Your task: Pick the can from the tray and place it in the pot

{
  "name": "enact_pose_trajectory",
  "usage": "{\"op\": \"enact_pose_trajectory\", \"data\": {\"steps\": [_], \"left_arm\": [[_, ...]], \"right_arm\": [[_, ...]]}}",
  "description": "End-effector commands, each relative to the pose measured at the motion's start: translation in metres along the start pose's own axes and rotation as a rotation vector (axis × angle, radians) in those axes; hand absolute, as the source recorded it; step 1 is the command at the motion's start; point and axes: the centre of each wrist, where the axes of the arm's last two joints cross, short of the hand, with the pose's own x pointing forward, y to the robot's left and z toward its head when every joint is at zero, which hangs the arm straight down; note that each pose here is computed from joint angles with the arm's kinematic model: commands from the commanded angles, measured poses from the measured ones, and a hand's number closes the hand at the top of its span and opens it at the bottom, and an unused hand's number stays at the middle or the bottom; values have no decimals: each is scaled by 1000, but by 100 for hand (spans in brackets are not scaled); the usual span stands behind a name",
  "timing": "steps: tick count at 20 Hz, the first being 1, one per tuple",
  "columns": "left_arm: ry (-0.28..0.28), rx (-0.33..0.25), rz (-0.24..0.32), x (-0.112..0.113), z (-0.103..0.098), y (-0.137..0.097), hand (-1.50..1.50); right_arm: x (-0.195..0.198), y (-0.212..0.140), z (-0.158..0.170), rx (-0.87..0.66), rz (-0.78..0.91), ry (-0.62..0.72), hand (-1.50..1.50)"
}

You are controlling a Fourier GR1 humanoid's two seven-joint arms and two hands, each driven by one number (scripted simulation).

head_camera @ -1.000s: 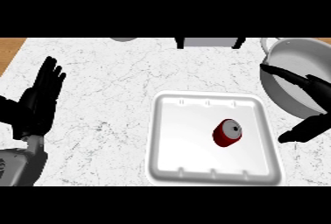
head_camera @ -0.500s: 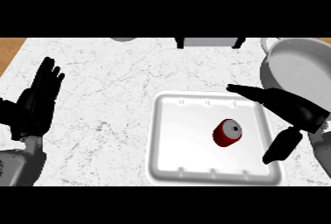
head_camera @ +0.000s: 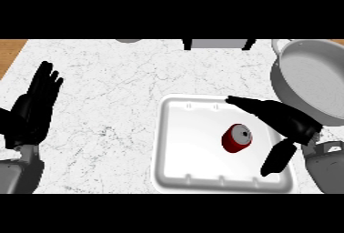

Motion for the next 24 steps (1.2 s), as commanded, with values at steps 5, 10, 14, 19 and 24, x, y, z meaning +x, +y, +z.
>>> {"op": "enact_pose_trajectory", "data": {"steps": [5,10,14,19,24], "left_arm": [[7,-3,-8,3,4,-13,0],[-5,-6,7,-4,4,-23,0],[-4,12,10,-5,-5,15,0],[10,6,5,6,-14,3,0],[6,1,4,-3,-4,0,0]], "right_arm": [[2,32,-20,7,67,96,-150],[4,39,-32,-9,34,84,-150],[-1,36,-16,-6,68,90,-150],[-7,48,-28,7,67,134,-150],[-39,58,-49,17,54,107,-150]]}}
